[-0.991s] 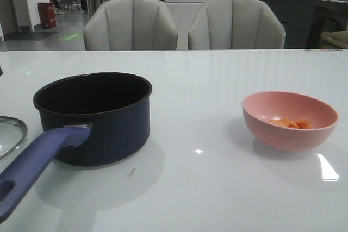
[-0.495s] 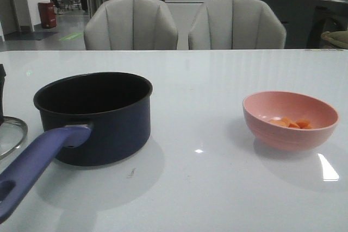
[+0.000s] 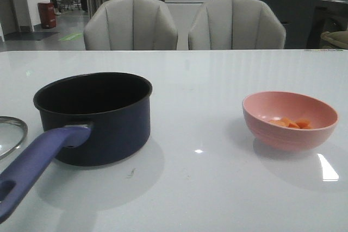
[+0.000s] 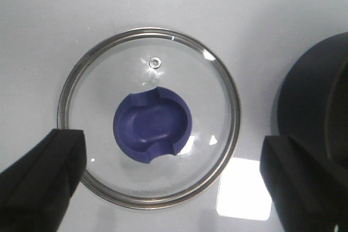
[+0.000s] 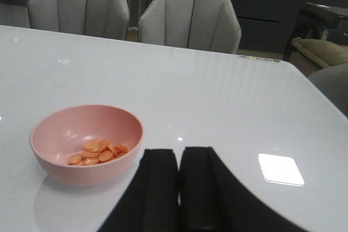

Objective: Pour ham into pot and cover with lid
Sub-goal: 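Set the glass lid down beside the saucepan with the left gripper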

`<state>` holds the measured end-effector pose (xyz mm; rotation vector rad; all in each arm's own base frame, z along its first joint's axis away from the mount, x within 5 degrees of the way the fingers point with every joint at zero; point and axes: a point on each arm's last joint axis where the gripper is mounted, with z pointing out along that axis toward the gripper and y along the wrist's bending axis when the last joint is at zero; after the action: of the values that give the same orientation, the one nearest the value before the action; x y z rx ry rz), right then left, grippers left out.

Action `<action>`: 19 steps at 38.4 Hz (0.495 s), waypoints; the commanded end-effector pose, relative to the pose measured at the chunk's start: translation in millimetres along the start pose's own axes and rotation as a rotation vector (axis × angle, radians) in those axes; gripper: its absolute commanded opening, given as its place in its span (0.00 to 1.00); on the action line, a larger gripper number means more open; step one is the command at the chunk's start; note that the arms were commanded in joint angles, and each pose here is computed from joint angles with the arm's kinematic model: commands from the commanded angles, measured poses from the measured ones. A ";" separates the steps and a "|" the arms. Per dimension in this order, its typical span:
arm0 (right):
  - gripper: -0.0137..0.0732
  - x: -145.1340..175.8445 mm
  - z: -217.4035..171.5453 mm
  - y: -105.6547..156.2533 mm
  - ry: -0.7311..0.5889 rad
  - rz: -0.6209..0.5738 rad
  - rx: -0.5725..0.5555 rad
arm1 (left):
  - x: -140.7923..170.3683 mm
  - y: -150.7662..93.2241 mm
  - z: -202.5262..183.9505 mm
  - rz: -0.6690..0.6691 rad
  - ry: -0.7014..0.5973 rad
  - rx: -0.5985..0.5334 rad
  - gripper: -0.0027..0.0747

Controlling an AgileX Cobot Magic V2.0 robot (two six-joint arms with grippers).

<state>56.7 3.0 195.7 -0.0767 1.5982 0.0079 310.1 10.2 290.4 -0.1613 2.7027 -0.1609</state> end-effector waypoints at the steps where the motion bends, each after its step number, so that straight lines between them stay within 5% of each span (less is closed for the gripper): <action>1: 0.34 -10.1 -2.3 -0.7 -0.106 -0.013 0.010 | 8.5 -10.2 -48.9 0.018 -0.205 0.039 0.90; 9: 0.34 -10.1 -2.3 -0.7 -0.106 -0.013 0.010 | 46.1 -26.0 -109.1 0.081 -0.453 0.091 0.90; 19: 0.34 -10.1 -2.3 -0.7 -0.106 -0.013 0.010 | 106.6 -28.0 -134.9 0.170 -0.689 0.121 0.90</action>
<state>56.7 3.0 195.7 -0.0767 1.5982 0.0079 173.8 -19.5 360.7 0.0287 2.1731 -0.1810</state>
